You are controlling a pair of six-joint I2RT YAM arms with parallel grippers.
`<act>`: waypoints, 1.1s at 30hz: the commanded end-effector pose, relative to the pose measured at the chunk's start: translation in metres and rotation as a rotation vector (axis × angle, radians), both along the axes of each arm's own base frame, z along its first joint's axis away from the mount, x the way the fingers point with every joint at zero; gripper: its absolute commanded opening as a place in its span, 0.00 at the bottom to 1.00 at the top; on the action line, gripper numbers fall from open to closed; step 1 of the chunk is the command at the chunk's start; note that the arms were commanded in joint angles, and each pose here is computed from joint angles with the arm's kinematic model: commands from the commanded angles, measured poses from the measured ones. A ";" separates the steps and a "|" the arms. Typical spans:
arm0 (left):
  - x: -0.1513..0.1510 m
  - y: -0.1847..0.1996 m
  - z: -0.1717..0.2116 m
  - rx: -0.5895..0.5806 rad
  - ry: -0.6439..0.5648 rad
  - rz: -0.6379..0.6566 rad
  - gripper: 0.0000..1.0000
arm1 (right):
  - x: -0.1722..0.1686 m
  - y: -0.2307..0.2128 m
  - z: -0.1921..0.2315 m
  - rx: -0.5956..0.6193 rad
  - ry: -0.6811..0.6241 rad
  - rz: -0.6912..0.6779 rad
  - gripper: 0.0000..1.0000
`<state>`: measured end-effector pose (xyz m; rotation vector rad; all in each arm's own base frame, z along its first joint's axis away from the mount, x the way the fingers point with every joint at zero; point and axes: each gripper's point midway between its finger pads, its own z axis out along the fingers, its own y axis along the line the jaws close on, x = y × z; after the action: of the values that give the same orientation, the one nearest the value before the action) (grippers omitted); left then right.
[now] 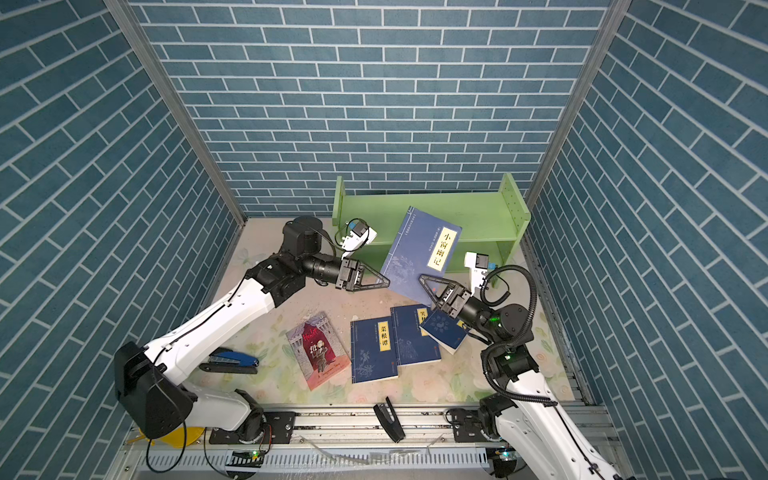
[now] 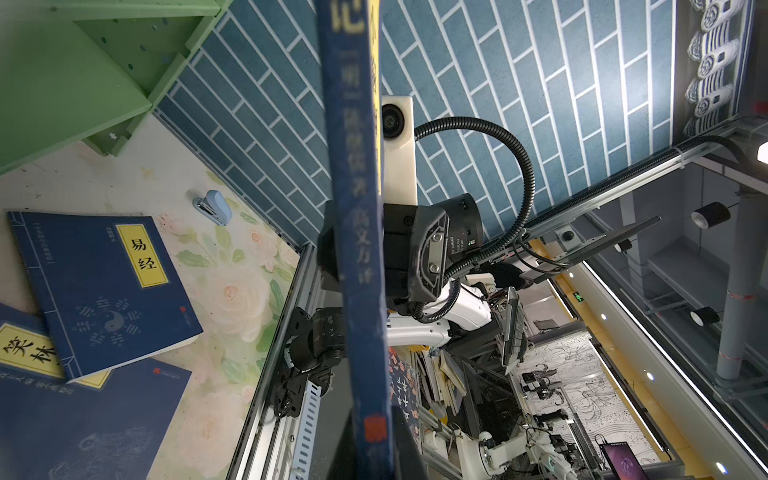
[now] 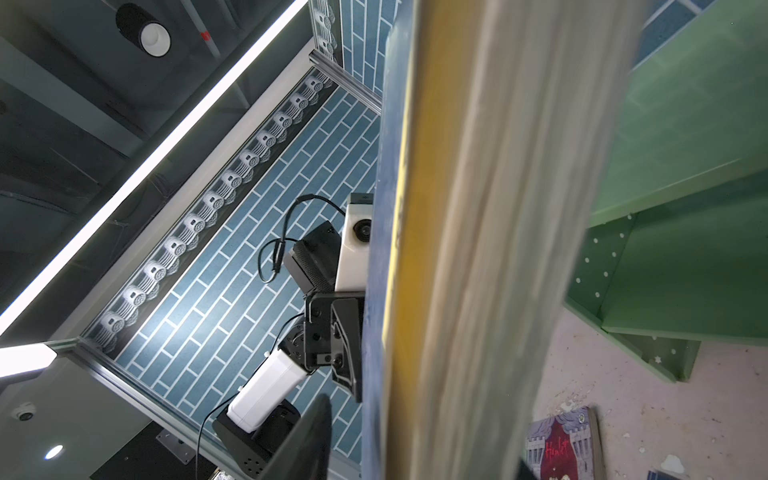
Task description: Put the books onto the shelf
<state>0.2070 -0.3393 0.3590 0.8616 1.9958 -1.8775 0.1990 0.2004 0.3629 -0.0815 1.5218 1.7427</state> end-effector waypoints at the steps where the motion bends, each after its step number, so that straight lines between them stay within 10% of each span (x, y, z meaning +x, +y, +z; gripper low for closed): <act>1: -0.003 0.007 0.009 -0.040 -0.057 0.020 0.00 | -0.005 -0.003 0.012 0.031 -0.050 -0.009 0.36; 7: -0.003 0.008 -0.003 -0.034 -0.036 0.034 0.03 | -0.004 0.001 0.009 0.017 -0.049 0.005 0.08; 16: 0.017 0.058 0.004 -0.020 -0.143 0.153 0.90 | -0.018 0.015 0.007 -0.211 -0.059 0.103 0.00; 33: -0.004 0.052 0.020 -0.096 -0.071 0.020 0.99 | -0.054 0.033 0.024 -0.240 -0.089 0.388 0.00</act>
<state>0.2057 -0.2766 0.3754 0.8346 1.8690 -1.8434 0.1578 0.2332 0.3700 -0.5051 1.8127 1.7965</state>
